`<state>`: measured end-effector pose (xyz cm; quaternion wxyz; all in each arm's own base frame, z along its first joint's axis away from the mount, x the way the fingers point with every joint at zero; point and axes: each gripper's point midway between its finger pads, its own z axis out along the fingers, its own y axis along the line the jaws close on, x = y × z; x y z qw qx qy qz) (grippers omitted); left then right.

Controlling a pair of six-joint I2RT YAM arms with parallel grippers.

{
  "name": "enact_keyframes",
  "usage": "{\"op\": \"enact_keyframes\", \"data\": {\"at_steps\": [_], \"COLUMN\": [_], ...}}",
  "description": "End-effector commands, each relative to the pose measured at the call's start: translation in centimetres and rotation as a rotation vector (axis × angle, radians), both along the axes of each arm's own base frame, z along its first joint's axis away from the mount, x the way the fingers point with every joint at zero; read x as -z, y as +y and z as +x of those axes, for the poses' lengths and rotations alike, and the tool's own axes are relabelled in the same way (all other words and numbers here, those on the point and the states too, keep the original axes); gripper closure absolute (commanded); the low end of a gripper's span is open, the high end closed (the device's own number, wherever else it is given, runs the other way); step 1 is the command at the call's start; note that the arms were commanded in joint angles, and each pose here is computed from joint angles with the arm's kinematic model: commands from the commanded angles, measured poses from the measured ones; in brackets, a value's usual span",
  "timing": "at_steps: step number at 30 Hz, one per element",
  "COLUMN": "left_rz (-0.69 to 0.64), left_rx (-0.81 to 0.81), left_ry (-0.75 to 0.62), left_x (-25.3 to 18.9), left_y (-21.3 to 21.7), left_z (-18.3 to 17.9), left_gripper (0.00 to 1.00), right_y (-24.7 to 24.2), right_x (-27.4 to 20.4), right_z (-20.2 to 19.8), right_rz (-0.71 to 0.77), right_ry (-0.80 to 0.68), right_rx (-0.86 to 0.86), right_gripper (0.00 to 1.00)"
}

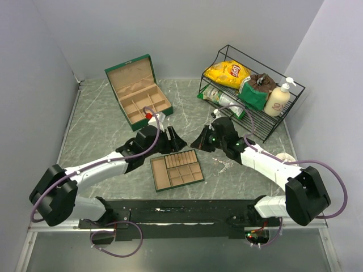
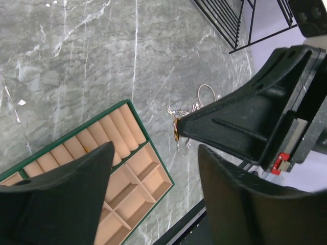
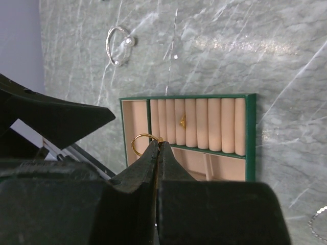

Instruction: Organize the mixed jewelry

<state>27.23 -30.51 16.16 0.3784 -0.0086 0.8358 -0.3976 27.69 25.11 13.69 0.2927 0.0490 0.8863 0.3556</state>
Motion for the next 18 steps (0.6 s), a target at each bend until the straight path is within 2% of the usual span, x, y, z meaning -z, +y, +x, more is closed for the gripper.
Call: {"op": "enact_keyframes", "data": {"at_steps": [1,6,14,18], "left_rz": [-0.099,-0.096,-0.110,-0.111], "left_rx": [-0.010,-0.010,0.033,0.030], "left_ry": [-0.047,-0.044,-0.035,-0.032], "left_x": [-3.3,-3.2,-3.4,-3.2], "left_y": [-1.4,-1.6,-2.7,-2.8], "left_z": [1.1,1.3,1.3,1.3], "left_gripper": [0.34,0.49,0.50,0.56], "right_y": [0.7,1.0,1.2,1.3], "right_x": [-2.3,-2.5,-2.9,-2.7], "right_z": [0.1,0.0,0.1,-0.2], "right_rz": [0.074,0.095,0.110,0.117], "right_ry": [-0.059,-0.060,-0.064,-0.052], "right_rx": [0.004,-0.002,-0.005,-0.006], "right_gripper": [1.00,1.00,1.00,1.00]}}
